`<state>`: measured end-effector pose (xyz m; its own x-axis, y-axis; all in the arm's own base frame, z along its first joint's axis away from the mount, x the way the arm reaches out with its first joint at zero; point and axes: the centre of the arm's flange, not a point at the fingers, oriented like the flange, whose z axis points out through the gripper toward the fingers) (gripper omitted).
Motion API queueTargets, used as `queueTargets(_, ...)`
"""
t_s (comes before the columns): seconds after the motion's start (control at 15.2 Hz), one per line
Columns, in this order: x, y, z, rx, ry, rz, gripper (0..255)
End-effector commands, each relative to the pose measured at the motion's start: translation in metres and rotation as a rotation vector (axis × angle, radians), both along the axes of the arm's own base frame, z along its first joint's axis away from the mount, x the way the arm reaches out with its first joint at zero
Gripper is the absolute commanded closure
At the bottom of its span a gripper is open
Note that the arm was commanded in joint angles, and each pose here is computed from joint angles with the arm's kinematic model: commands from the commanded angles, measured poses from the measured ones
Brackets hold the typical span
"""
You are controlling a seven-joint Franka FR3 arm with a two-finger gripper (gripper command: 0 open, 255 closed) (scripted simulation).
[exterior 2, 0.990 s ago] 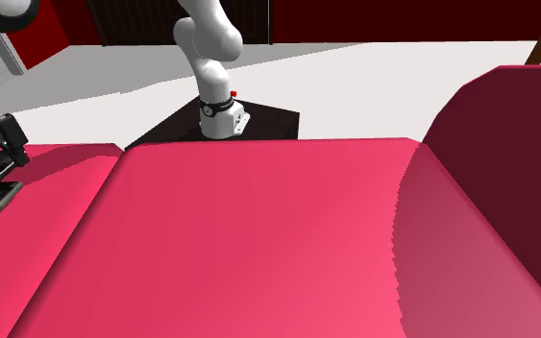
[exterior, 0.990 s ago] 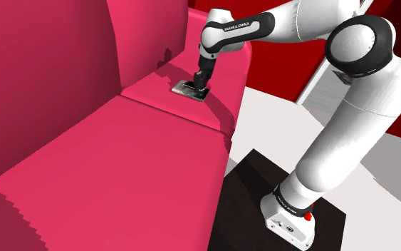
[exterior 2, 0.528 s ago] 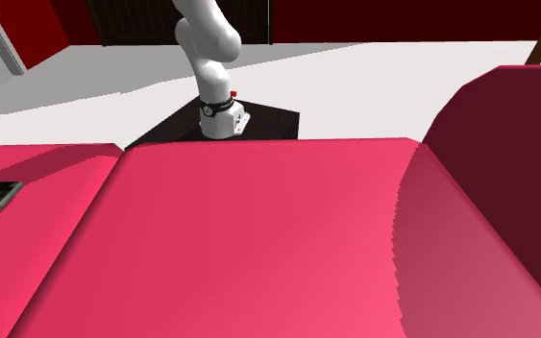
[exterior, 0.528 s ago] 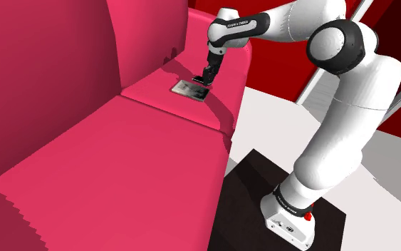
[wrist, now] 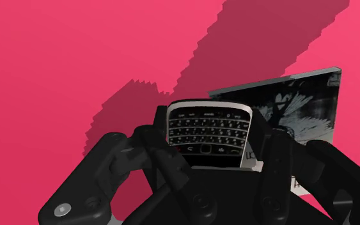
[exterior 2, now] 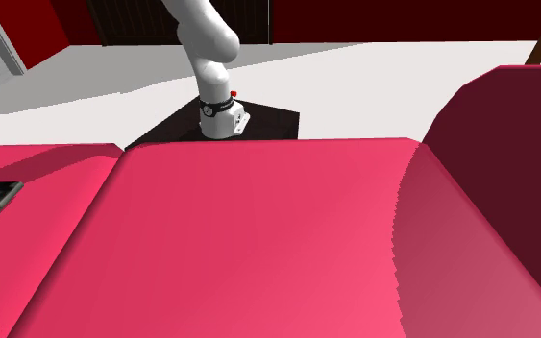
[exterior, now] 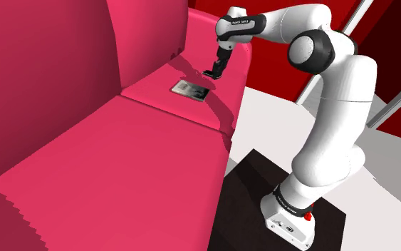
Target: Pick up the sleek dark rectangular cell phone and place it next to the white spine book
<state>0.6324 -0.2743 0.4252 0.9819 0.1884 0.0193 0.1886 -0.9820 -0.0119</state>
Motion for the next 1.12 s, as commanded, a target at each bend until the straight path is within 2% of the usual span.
queueTargets(0.0, 0.007, -0.025, -0.003, 0.000, 0.000, 0.001, 255)
queueTargets(0.26, 0.019, -0.074, -0.003, 0.000, 0.000, 0.001, 255)
queueTargets(1.06, 0.019, -0.074, -0.066, 0.000, 0.000, 0.001, 255)
